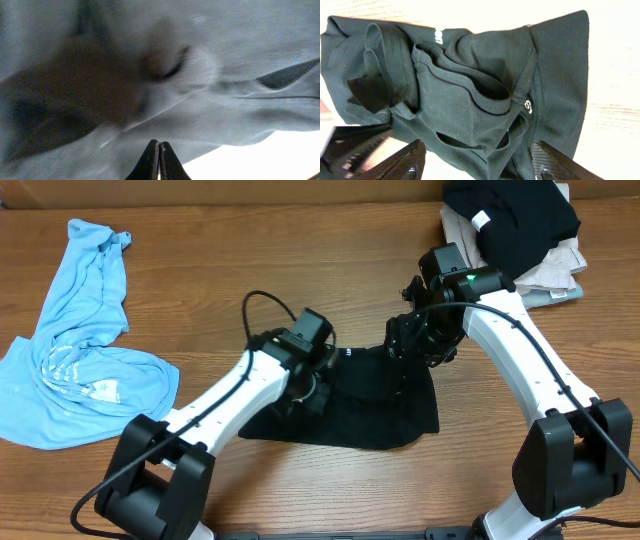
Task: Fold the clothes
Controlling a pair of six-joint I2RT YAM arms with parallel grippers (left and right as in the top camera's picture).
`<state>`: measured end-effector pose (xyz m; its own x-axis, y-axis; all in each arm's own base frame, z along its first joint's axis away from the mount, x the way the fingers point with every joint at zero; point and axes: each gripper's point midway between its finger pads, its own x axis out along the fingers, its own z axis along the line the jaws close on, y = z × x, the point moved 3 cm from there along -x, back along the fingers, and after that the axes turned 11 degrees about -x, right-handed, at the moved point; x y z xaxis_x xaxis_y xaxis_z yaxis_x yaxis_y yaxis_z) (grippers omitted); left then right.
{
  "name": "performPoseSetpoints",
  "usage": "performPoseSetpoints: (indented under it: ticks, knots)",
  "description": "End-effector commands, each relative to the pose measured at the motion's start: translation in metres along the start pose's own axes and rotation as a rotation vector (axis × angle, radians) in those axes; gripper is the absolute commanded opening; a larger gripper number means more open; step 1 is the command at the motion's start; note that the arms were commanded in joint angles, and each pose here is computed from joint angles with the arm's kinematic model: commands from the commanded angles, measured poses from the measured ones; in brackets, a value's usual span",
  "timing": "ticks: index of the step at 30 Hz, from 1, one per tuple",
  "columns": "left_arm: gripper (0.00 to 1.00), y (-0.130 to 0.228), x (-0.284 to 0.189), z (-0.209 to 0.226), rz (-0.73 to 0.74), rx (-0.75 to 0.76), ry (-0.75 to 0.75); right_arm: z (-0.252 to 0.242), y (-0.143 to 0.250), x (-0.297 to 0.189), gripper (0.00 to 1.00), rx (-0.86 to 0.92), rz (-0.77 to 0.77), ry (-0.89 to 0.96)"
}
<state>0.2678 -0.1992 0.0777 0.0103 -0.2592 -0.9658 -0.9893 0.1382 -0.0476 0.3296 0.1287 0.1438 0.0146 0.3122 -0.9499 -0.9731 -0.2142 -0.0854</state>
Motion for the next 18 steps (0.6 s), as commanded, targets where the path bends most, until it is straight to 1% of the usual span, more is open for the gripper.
performPoseSetpoints:
  ticks: [1,5,10,11,13,14,15,16,18]
  knots:
    - [0.04,-0.006,-0.01,0.018,0.015,-0.079,-0.009,0.003,-0.001,-0.012,0.72,-0.023,-0.038,0.012]
    - [0.04,-0.001,-0.017,0.042,0.053,-0.091,-0.032,0.003,-0.003,-0.012,0.72,-0.024,-0.046,0.011]
    - [0.05,-0.002,-0.018,0.06,0.055,-0.027,-0.057,0.003,-0.003,-0.012,0.73,-0.025,-0.049,0.011]
    - [0.1,-0.003,-0.017,0.06,0.05,-0.015,-0.056,0.003,-0.003,-0.012,0.72,-0.025,-0.049,0.011]
    - [0.35,-0.004,-0.014,0.063,0.039,-0.009,-0.068,0.003,-0.003,-0.012,0.73,-0.025,-0.049,0.011]
    - [0.44,-0.004,-0.013,0.065,0.037,-0.009,-0.079,0.003,-0.003,-0.012,0.73,-0.025,-0.048,0.011]
    - [0.49,-0.003,-0.012,0.067,0.038,-0.01,-0.089,0.003,-0.003,-0.012,0.73,-0.025,-0.048,0.011]
    - [0.51,-0.002,-0.011,0.07,0.037,-0.01,-0.103,0.003,-0.003,-0.012,0.73,-0.025,-0.048,0.011]
    - [0.52,0.0,-0.009,0.074,0.042,-0.012,-0.124,0.003,-0.003,-0.012,0.73,-0.025,-0.048,0.011]
